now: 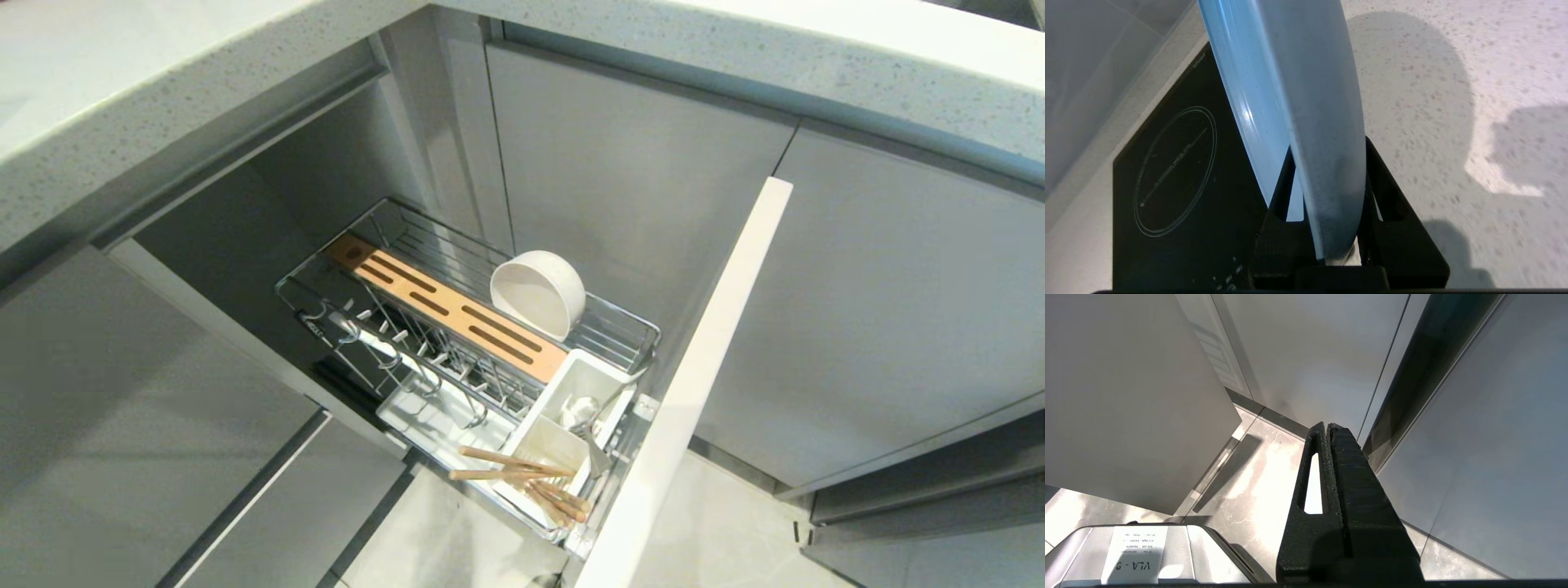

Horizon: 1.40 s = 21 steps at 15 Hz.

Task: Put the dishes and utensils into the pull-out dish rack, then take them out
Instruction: Take the plate out of the cupboard

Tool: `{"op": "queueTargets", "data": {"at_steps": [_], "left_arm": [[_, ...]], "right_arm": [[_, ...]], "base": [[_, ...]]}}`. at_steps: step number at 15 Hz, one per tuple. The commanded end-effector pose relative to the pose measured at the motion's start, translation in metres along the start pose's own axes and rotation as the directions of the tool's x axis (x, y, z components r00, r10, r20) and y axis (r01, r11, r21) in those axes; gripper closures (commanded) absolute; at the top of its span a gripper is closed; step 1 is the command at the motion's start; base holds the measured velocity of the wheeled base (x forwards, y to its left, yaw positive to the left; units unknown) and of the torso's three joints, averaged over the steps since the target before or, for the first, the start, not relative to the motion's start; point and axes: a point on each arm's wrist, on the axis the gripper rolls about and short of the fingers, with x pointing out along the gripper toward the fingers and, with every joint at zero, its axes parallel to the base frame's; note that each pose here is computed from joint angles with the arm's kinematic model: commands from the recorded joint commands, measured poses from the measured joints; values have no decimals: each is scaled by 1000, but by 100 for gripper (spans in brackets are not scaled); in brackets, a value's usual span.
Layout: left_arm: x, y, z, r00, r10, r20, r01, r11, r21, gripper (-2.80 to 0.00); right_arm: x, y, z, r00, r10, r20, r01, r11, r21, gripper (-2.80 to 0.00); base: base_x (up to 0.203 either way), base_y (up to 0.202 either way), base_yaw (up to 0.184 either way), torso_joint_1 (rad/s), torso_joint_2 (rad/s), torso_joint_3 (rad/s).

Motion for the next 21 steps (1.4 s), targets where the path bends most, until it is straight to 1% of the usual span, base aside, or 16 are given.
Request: {"op": "queueTargets", "data": {"at_steps": [1, 3, 5, 7, 10, 12, 15, 21], "left_arm": [[21, -12, 6, 999, -12, -31, 13, 999, 42, 0], [25, -16, 10, 999, -17, -42, 20, 997, 68, 0], [30, -25, 13, 996, -37, -76, 45, 994, 103, 0], [38, -37, 16, 994, -65, -88, 76, 990, 122, 0], [51, -59, 22, 991, -71, -110, 88, 984, 153, 0], [57, -70, 24, 990, -74, -121, 94, 981, 169, 0], [57, -73, 25, 989, -85, -118, 105, 980, 172, 0], [56, -71, 26, 990, -84, -112, 102, 981, 166, 0]], "right_arm": [[0, 0, 0, 1000, 0, 3, 0, 1000, 0, 0], [0, 0, 0, 1000, 0, 3, 0, 1000, 2, 0], [0, 0, 0, 1000, 0, 3, 0, 1000, 0, 0], [0, 0, 0, 1000, 0, 3, 0, 1000, 0, 0], [0, 0, 0, 1000, 0, 2, 0, 1000, 0, 0], [0, 0, -1, 1000, 0, 2, 0, 1000, 1, 0], [0, 0, -1, 1000, 0, 1, 0, 1000, 0, 0], [0, 0, 0, 1000, 0, 3, 0, 1000, 0, 0]], "base": [[0, 0, 0, 0, 0, 0], [0, 0, 0, 0, 0, 0], [0, 0, 0, 0, 0, 0], [0, 0, 0, 0, 0, 0], [0, 0, 0, 0, 0, 0], [0, 0, 0, 0, 0, 0], [0, 0, 0, 0, 0, 0], [0, 0, 0, 0, 0, 0]]}}
